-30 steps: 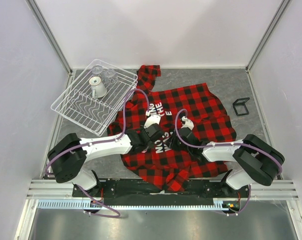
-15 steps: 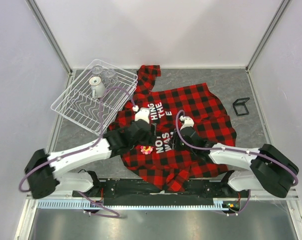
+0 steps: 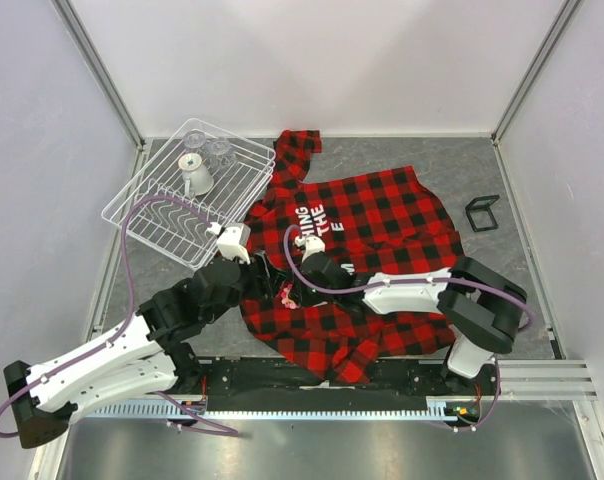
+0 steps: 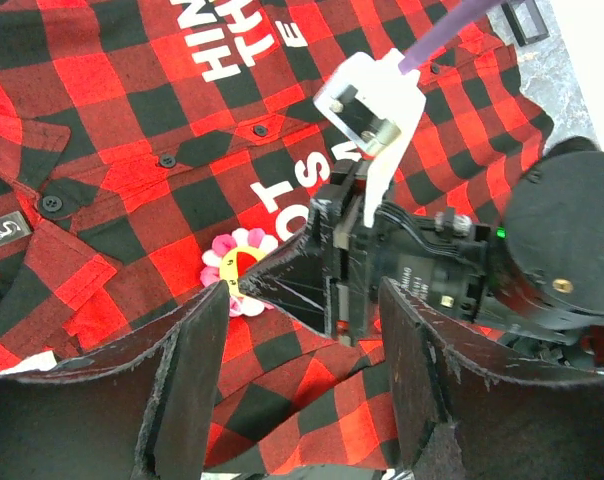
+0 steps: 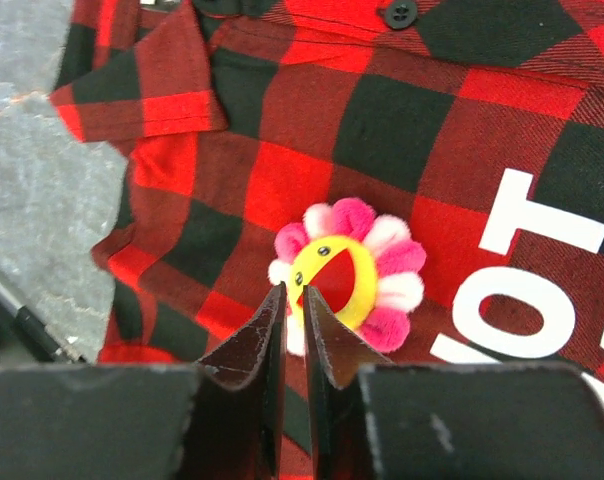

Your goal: Remove the brooch from the garment

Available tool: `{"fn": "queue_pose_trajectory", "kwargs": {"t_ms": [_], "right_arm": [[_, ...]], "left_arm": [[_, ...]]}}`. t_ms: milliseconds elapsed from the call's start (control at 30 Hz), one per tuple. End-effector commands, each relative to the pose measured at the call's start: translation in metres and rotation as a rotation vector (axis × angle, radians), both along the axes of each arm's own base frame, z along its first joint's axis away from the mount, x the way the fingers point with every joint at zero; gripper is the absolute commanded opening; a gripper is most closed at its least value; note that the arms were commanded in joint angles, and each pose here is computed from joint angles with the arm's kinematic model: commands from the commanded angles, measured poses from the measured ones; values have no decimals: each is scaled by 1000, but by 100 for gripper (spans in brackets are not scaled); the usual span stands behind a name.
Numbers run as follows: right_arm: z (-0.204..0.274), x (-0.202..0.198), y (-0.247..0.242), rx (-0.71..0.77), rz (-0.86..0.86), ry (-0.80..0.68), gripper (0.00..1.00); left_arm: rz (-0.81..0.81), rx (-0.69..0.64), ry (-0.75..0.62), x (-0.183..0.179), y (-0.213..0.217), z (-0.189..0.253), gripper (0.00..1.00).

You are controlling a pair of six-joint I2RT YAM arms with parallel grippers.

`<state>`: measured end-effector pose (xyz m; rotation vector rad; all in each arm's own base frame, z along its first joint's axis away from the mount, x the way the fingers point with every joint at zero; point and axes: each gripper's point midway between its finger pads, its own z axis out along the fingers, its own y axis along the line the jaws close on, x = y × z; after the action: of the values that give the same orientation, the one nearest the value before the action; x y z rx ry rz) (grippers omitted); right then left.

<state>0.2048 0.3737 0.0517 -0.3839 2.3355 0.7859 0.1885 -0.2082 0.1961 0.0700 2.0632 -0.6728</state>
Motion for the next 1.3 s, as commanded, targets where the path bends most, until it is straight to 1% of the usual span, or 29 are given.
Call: {"fn": "queue_pose_trajectory", "kwargs": {"t_ms": [0,100,167,233,267,300,367,400,467,533,667,800,867,900,933,1000,1033,1067,1100,1200,1267], "right_arm": [[-16,9,3,-53,-13,-6,17],[-36,8,-16,-120,-68,2,16],[-37,9,-22,-157,-73,-26,20],[-33,9,-15,-160,-47,-40,25],[-36,4,-14,-192,-14,-52,26],[-27,11,-9,-204,-31,-92,26],[-35,4,-13,-312,-21,-122,29],[-28,12,-13,-346,-51,-170,30],[-31,6,-19,-428,-59,-207,35],[-28,9,-20,-469,-79,-255,41],[-29,3,-21,-557,-62,-319,44],[-26,4,-14,-589,-39,-356,46],[-29,6,-18,-619,-49,-366,48],[-29,6,-19,-625,-54,-371,49],[-25,6,-19,-614,-60,-375,54],[-25,1,-16,-570,-44,-360,58],[-15,-1,-11,-520,-36,-358,61],[-8,-2,-3,-464,-29,-356,62],[-7,-6,-1,-439,-14,-342,61],[21,-7,7,-345,-22,-341,58],[29,-5,7,-307,-27,-322,55]], "left_arm": [[26,-45,21,-1,1,-2,67],[18,-43,17,-1,0,0,67],[17,-45,15,-1,0,1,67],[15,-40,8,0,0,1,67],[17,-37,7,0,1,0,67],[17,-35,4,0,1,0,67],[17,-35,0,1,1,1,67],[18,-38,-5,1,1,4,67],[18,-45,-9,0,2,5,67],[19,-44,-9,0,3,4,67],[32,-58,-20,0,7,8,67],[50,-82,-37,0,12,14,66],[62,-88,-40,-1,15,14,65],[74,-98,-46,-1,19,15,65],[79,-102,-48,-1,20,15,65],[87,-106,-52,-2,23,14,65],[93,-105,-50,-2,24,12,65],[95,-110,-51,-2,25,12,65],[106,-107,-42,-2,27,7,63],[137,-117,-22,-1,29,-2,59],[129,-121,-12,0,24,-7,59]]}}
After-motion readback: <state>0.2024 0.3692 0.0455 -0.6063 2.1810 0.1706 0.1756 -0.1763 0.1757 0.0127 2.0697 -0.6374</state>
